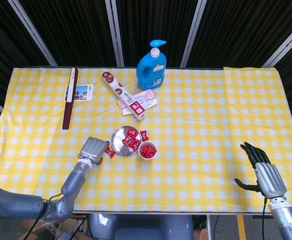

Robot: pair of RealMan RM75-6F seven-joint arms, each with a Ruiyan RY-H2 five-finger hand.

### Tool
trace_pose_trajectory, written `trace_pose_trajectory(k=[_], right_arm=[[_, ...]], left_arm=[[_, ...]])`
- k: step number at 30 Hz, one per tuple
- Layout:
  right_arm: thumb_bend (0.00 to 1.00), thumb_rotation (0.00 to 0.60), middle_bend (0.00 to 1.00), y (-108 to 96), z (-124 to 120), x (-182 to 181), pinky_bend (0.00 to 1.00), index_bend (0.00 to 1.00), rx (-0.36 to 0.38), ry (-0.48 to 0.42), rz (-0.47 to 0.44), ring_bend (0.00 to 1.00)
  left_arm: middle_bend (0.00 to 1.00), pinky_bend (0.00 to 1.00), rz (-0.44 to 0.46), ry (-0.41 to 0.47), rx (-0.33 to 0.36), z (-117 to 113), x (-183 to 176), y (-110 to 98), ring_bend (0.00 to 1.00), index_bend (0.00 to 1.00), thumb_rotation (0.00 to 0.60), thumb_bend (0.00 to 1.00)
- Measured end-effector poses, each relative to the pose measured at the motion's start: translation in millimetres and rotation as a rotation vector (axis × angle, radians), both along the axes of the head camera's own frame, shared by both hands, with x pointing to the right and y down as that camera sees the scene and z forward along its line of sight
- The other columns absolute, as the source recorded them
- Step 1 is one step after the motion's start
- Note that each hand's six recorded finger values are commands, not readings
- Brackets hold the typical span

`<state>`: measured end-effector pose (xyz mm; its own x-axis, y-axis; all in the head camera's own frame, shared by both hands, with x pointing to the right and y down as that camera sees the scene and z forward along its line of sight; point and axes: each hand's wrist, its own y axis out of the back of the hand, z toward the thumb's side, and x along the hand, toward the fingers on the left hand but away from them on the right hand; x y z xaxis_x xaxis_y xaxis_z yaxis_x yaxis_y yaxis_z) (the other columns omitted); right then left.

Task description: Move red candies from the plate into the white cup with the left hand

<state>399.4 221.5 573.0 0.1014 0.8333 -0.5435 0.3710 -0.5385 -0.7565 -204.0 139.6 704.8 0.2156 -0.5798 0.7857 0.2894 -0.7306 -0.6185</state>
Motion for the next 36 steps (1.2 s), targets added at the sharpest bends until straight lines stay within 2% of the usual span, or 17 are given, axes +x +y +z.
trace_pose_trajectory(k=[18,26,32,36], right_arm=[[0.28,0.6,0.0,0.2,-0.6,-0.2,0.0,0.0,0.004,0.0,-0.001,0.0],[0.28,0.6,0.0,0.3,-0.6,-0.3,0.0,0.0,0.003,-0.001,-0.002,0.0],[0.28,0.6,0.0,0.2,-0.4,-0.5,0.0,0.0,0.003,0.0,-0.002,0.0],[0.28,0.6,0.0,0.4,-0.3,-0.5,0.0,0.0,0.002,0.0,-0.001,0.0]], left_arm=[[0.95,0.95,0.035,0.025,-0.041,-5.2,7.2,14.5,0.99,0.36,0.6,0.39],[0.95,0.95,0.042,0.051,-0.03,-14.7,6.6,12.4,0.99,0.39,0.6,0.38],[0.95,0.95,0.029,0.103,-0.001,-20.6,11.4,7.7,0.99,0.39,0.6,0.29],[0.95,0.95,0.041,0.111,0.007,-18.7,14.8,8.0,0.99,0.39,0.6,0.28]])
